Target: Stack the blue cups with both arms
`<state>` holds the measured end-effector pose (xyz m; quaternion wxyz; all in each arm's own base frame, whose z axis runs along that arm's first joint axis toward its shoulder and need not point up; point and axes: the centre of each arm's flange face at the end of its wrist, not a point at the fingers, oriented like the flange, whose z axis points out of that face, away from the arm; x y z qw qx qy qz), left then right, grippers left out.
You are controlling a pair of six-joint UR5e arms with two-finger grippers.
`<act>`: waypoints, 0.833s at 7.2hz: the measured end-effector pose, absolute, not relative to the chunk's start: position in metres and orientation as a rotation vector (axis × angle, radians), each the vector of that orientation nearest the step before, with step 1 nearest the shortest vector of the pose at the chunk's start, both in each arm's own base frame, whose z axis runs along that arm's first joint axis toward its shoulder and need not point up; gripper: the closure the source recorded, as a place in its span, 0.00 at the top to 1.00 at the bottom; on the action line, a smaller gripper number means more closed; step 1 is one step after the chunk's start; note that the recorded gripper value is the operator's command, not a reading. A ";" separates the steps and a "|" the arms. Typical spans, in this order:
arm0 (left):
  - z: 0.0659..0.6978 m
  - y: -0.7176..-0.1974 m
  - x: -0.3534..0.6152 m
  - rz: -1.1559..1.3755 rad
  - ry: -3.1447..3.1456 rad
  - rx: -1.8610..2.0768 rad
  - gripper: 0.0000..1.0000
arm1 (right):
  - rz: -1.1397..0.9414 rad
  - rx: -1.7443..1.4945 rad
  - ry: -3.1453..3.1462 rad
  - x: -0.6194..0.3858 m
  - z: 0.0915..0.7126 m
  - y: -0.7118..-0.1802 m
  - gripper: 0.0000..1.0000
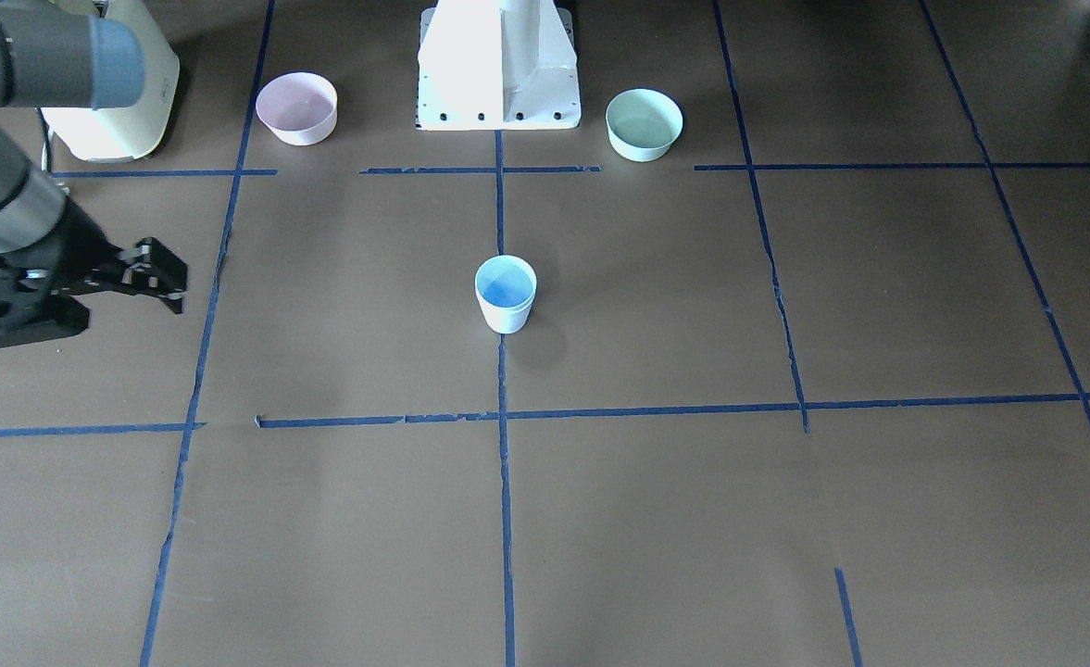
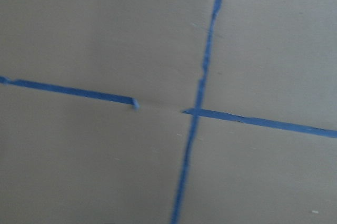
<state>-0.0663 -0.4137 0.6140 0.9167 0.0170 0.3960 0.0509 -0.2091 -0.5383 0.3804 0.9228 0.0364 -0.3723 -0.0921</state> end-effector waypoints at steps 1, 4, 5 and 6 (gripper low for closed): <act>0.615 -0.414 -0.066 0.097 0.815 0.032 1.00 | -0.263 0.075 -0.755 -0.153 0.435 -0.528 1.00; 0.617 -0.413 -0.067 0.098 0.812 0.034 1.00 | -0.320 0.045 -0.784 -0.001 0.578 -0.457 1.00; 0.617 -0.413 -0.067 0.100 0.813 0.035 1.00 | -0.291 0.020 -0.791 0.026 0.611 -0.430 1.00; 0.616 -0.413 -0.067 0.099 0.813 0.036 1.00 | -0.263 0.002 -0.796 0.040 0.628 -0.414 1.00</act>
